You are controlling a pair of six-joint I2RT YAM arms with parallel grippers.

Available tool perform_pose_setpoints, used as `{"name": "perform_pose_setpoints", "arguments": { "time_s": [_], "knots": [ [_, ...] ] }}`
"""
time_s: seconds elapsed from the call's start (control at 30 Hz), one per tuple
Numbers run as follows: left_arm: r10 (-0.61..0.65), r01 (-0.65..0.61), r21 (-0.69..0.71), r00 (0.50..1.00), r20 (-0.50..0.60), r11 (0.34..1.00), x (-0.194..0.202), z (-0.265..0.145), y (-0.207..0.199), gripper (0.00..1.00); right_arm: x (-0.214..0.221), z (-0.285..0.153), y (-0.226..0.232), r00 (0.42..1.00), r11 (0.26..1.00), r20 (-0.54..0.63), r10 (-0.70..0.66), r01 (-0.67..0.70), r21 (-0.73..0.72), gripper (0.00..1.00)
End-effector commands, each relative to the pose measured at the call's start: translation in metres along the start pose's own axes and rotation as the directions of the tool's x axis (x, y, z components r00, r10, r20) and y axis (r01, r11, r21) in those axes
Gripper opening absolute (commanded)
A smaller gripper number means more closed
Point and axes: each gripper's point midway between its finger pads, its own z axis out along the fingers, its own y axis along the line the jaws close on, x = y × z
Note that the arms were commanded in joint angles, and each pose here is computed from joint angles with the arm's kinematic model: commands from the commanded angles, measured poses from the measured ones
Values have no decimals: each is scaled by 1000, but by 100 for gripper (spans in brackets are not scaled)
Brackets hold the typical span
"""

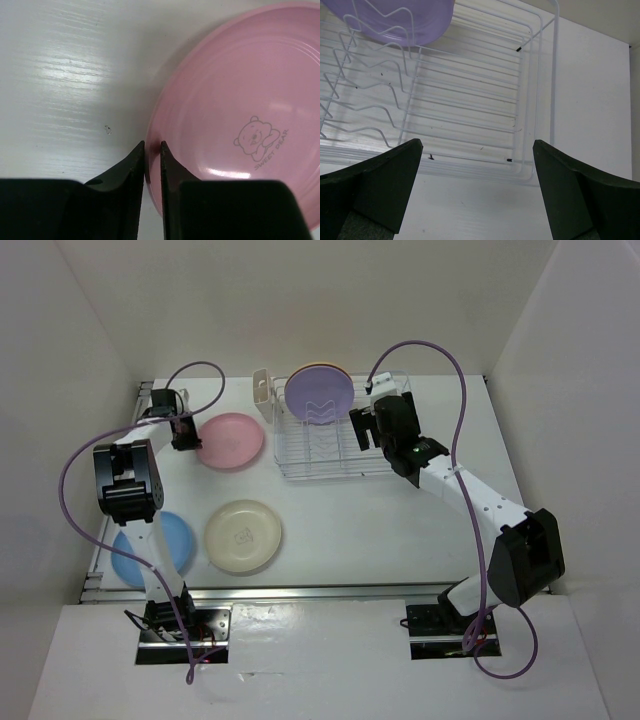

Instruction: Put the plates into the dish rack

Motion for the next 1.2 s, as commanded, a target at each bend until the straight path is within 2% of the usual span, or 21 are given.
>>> {"name": "perform_pose_setpoints", "arguments": {
  "time_s": [0.0, 0.1, 0.27, 0.47, 0.57, 0.6, 0.7, 0.83, 0.87, 0.93, 0.97, 1.0, 1.03, 1.1, 1.13, 1.17],
  "knots": [
    [-26, 28, 24, 996, -87, 999, 28, 10, -4, 23, -23, -7, -5, 996, 999, 68, 52, -52, 1, 100],
    [-25, 31, 55, 995, -92, 998, 29, 10, -10, 0, -23, -7, -5, 996, 999, 68, 52, -52, 1, 100],
    [-37, 36, 90, 999, 11, 995, 7, -6, -15, 0, -25, -8, -6, 996, 999, 68, 52, -52, 1, 100],
    [4, -12, 38, 978, 207, 999, -62, -54, -13, 0, -25, -8, -6, 996, 999, 68, 52, -52, 1, 100],
    [15, -12, -10, 939, 342, 1000, -103, -95, -3, 0, -24, -8, -7, 996, 999, 68, 52, -52, 10, 100],
    [7, -5, -6, 905, 425, 1000, -125, -121, -2, 0, -24, -8, -7, 996, 999, 68, 52, -52, 10, 100],
    [13, -13, -5, 855, 518, 1000, -147, -153, -3, 0, -25, -8, -6, 996, 999, 68, 52, -52, 1, 100],
    [101, -117, -17, 765, 636, 993, -178, -200, -17, 0, -26, -6, -3, 996, 999, 69, 52, -51, -8, 100],
    [136, -154, -31, 737, 662, 988, -184, -210, -20, 0, -26, -6, -3, 996, 999, 69, 52, -51, -8, 100],
    [180, -234, -34, 640, 747, 972, -197, -239, -34, 0, -26, -6, -3, 996, 999, 69, 52, -51, -8, 100],
    [208, -319, -15, 580, 788, 948, -199, -250, -53, 0, -26, -6, -1, 996, 998, 69, 62, -61, -20, 100],
    [220, -369, -20, 509, 832, 929, -201, -264, -66, 0, -26, -6, -1, 996, 998, 69, 62, -61, -20, 100],
    [213, -416, -53, 350, 912, 908, -205, -292, -81, 0, -32, -7, 0, 995, 998, 80, 66, -64, -29, 100],
    [226, -498, -101, 197, 954, 861, -202, -310, -116, 0, -30, -7, 2, 995, 997, 71, 75, -72, -40, 100],
    [218, -552, -125, 105, 970, 824, -203, -319, -145, 0, -30, -7, 2, 995, 997, 71, 75, -72, -40, 100],
    [234, -589, -152, 64, 970, 794, -199, -317, -161, 0, -34, -8, 2, 994, 996, 80, 79, -76, -40, 100]
  ]
}}
